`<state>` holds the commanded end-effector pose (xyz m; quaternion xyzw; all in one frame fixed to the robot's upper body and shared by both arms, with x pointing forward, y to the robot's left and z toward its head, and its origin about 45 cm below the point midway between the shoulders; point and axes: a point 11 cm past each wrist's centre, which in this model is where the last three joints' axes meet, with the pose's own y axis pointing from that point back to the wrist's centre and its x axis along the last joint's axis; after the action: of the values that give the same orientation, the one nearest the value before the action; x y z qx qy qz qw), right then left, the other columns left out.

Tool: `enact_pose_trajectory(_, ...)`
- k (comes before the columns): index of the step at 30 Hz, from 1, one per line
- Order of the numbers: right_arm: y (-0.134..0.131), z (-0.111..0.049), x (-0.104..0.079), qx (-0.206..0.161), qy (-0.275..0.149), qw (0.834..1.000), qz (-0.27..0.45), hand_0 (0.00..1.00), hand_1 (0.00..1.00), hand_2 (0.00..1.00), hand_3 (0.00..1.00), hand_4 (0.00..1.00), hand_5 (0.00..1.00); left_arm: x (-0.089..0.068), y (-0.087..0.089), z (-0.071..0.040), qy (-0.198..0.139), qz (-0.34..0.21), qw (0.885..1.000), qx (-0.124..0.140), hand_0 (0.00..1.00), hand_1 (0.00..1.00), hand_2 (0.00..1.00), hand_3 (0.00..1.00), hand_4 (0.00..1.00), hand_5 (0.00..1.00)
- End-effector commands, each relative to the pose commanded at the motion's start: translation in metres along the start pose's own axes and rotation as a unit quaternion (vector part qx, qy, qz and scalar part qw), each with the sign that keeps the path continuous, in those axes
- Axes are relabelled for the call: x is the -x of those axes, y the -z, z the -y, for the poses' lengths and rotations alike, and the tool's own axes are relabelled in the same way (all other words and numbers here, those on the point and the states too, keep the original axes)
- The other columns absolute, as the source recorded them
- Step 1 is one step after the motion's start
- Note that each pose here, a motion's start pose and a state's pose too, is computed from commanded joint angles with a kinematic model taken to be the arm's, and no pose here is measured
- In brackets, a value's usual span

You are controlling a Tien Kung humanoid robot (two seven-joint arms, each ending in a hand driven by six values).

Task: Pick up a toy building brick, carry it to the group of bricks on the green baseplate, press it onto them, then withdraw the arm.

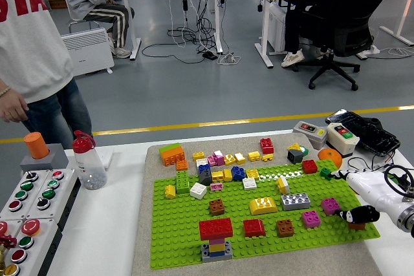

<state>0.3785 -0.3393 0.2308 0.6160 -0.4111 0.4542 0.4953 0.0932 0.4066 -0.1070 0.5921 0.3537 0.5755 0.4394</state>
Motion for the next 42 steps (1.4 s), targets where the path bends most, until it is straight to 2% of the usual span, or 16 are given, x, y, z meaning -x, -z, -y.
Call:
enact_pose_trajectory(10,0.001,0.007,0.008,0.002,0.022,1.000,0.017,0.792,0.776,0.782,0.797,0.768,0.256,0.001,-0.001,0.000,0.001,0.000,1.000,0.000,0.656,0.685,0.674,0.575,0.289,0.998)
enact_pose_trajectory(19,0.000,0.014,0.016,0.003,0.034,0.999,0.000,0.784,0.771,0.771,0.789,0.749,0.252,0.001,0.000,0.000,0.002,-0.001,1.000,-0.001,0.655,0.685,0.674,0.575,0.288,0.998)
enact_pose_trajectory(29,-0.002,0.020,0.021,0.003,0.037,0.999,-0.019,0.778,0.768,0.774,0.768,0.734,0.246,0.002,0.003,0.000,0.002,0.000,1.000,-0.004,0.655,0.685,0.674,0.575,0.288,0.998)
enact_pose_trajectory(30,-0.002,0.020,0.021,0.003,0.038,0.999,-0.020,0.771,0.766,0.773,0.740,0.724,0.239,0.002,0.003,0.000,0.002,0.000,1.000,-0.004,0.655,0.685,0.675,0.575,0.288,0.998)
enact_pose_trajectory(42,-0.001,0.024,0.028,0.005,0.039,0.999,-0.021,0.758,0.763,0.768,0.730,0.705,0.232,0.003,0.007,0.001,0.002,0.003,1.000,-0.008,0.655,0.686,0.676,0.574,0.287,0.998)
